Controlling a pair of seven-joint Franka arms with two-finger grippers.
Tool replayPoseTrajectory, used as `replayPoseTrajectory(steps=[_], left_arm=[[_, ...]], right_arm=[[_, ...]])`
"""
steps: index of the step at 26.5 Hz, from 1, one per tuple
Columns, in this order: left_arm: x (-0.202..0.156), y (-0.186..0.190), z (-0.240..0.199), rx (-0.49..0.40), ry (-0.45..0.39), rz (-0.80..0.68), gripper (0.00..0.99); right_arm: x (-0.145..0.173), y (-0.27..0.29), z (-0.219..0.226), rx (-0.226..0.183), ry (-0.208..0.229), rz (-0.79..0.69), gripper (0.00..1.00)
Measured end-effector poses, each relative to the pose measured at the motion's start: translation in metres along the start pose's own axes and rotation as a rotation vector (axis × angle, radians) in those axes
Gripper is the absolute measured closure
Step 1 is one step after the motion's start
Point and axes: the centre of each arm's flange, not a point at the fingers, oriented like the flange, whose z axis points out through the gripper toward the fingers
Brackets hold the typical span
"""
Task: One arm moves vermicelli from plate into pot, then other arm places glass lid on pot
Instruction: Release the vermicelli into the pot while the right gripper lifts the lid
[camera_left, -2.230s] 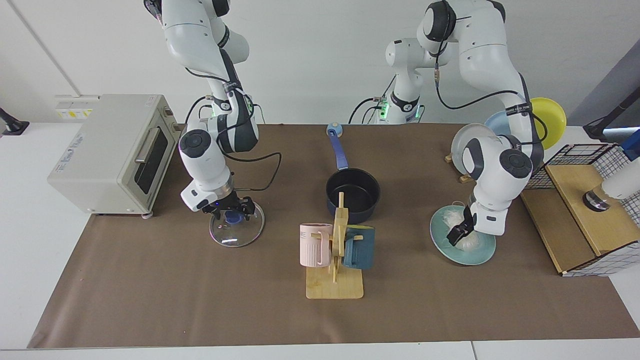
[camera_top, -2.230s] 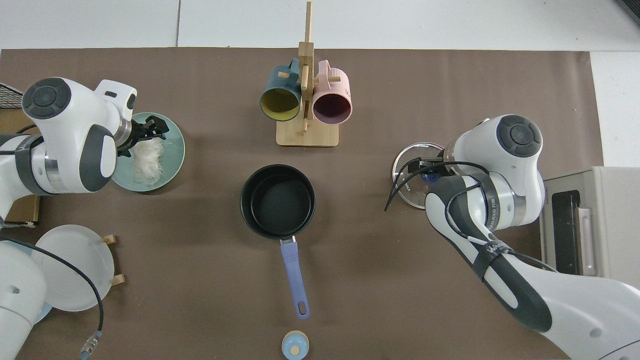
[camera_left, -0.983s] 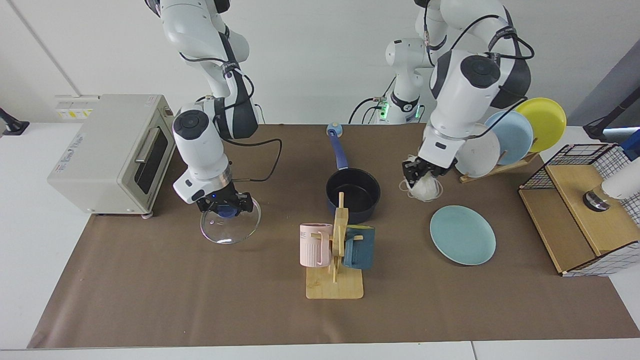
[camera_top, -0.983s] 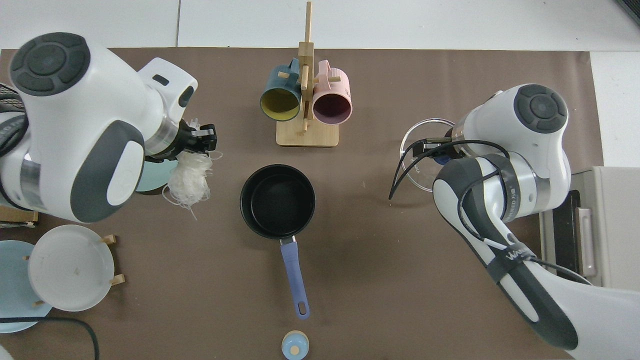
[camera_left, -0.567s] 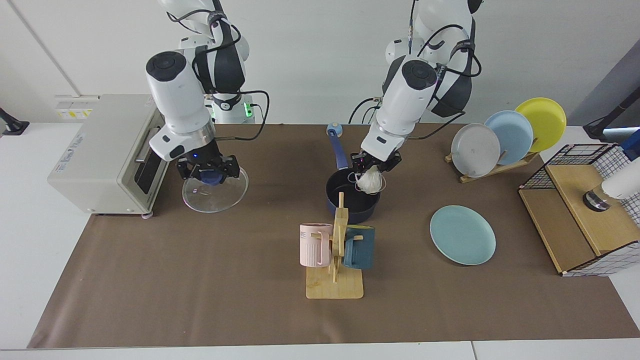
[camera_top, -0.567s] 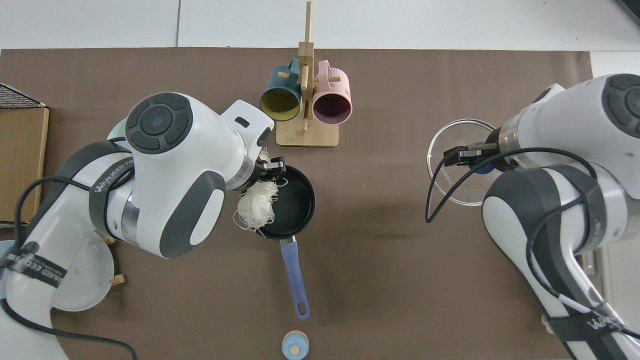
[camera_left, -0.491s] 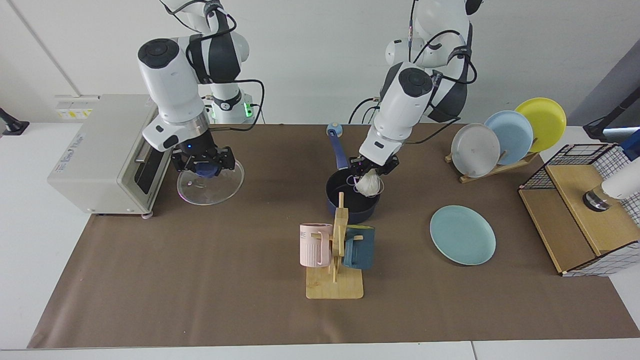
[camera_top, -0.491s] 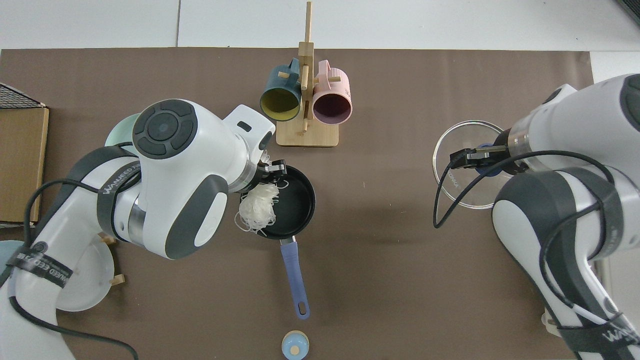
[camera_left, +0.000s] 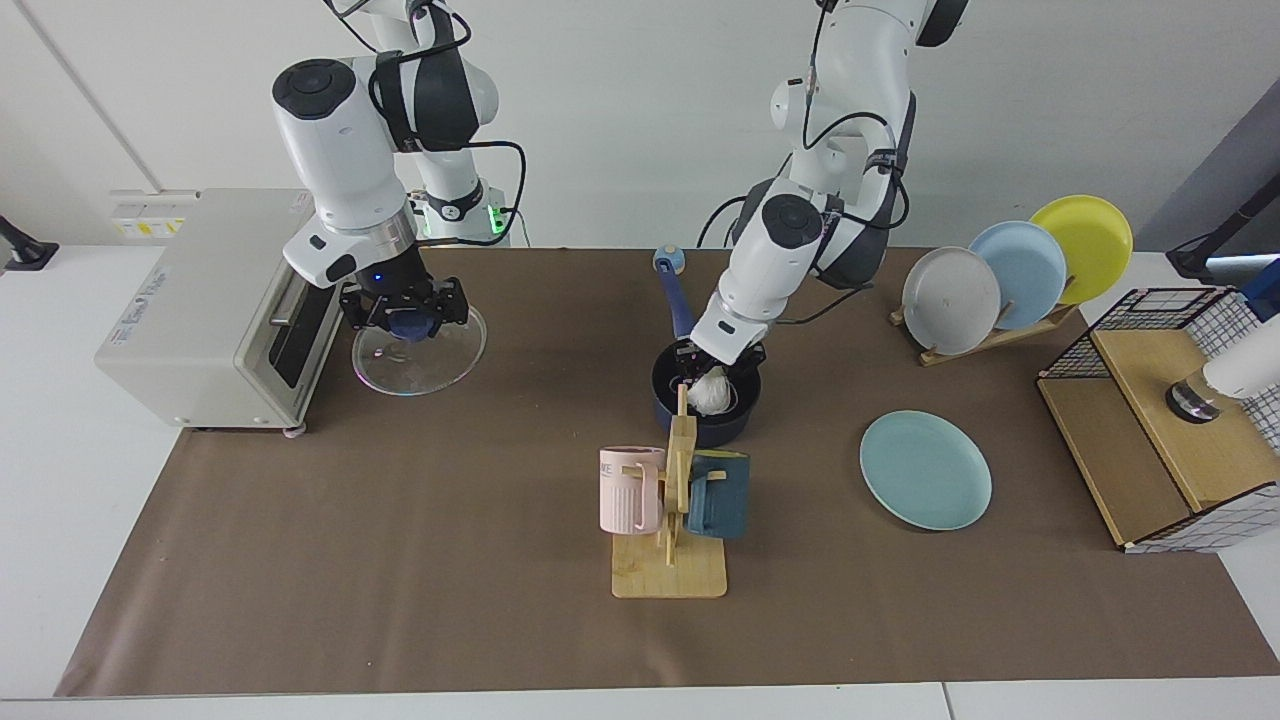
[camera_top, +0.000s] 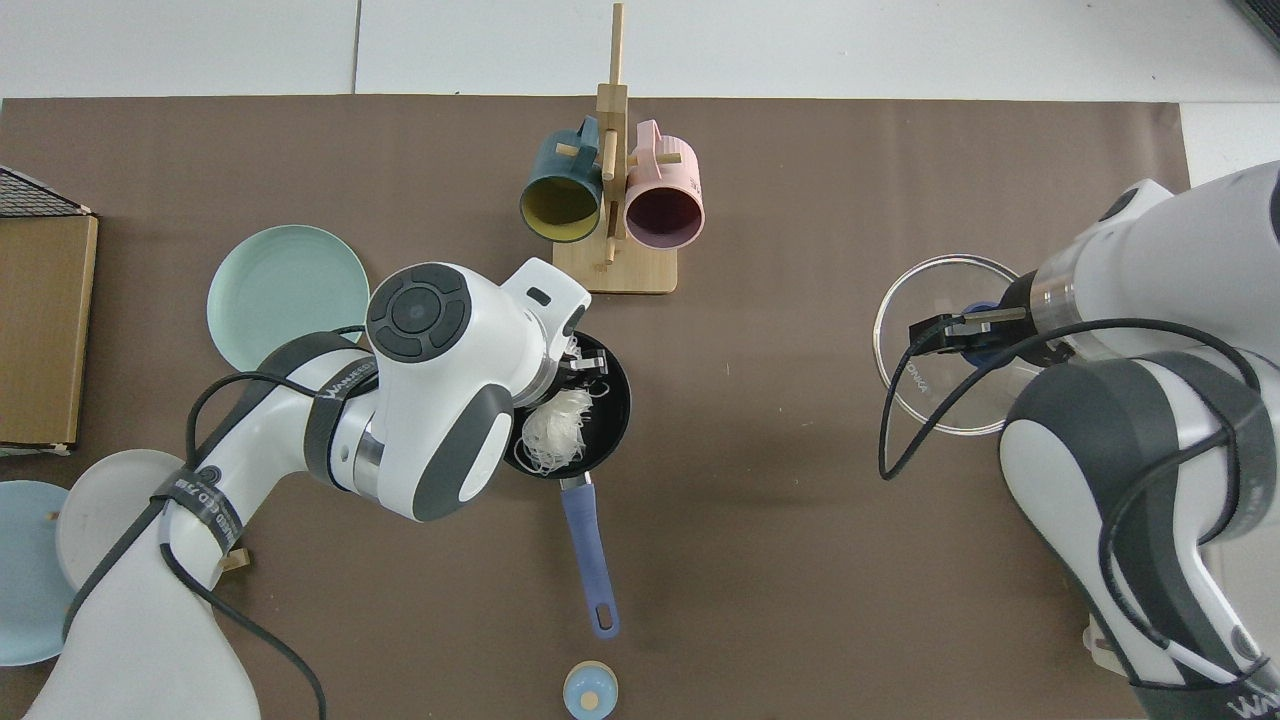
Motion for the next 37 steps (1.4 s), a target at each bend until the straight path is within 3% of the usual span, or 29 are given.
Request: replayPoseTrajectory(steps=[8, 18, 20, 21, 23, 27, 32, 37], left_arm=[[0.000, -0.004, 0.025, 0.009, -0.040, -0.006, 0.590], [-0.002, -0.009, 0.031, 0.017, -0.050, -0.011, 0.595], [0.001, -0.011, 0.030, 0.016, -0.045, -0.017, 0.502], [0.003, -0.012, 0.028, 0.014, -0.039, -0.020, 0.405], [0.008, -0.014, 0.020, 0.012, -0.020, -0.022, 0.330], [0.026, -0.021, -0.016, 0.013, 0.052, -0.029, 0.053], [0.047, -0.038, -0.081, 0.033, 0.097, -0.065, 0.000], [0.055, -0.059, -0.139, 0.106, 0.130, -0.030, 0.000]], right_arm=[[-0.013, -0.010, 0.013, -0.004, -0.032, -0.018, 0.56], [-0.052, -0.074, 0.011, -0.019, -0.039, 0.005, 0.56], [-0.060, -0.089, 0.011, -0.024, -0.039, 0.014, 0.56], [-0.064, -0.096, 0.011, -0.026, -0.038, 0.015, 0.56], [-0.068, -0.104, 0.011, -0.029, -0.038, 0.017, 0.56], [-0.071, -0.109, 0.012, -0.031, -0.039, 0.028, 0.56], [-0.074, -0.117, 0.014, -0.033, -0.036, 0.052, 0.56], [-0.078, -0.139, 0.023, -0.017, 0.007, 0.065, 0.56]])
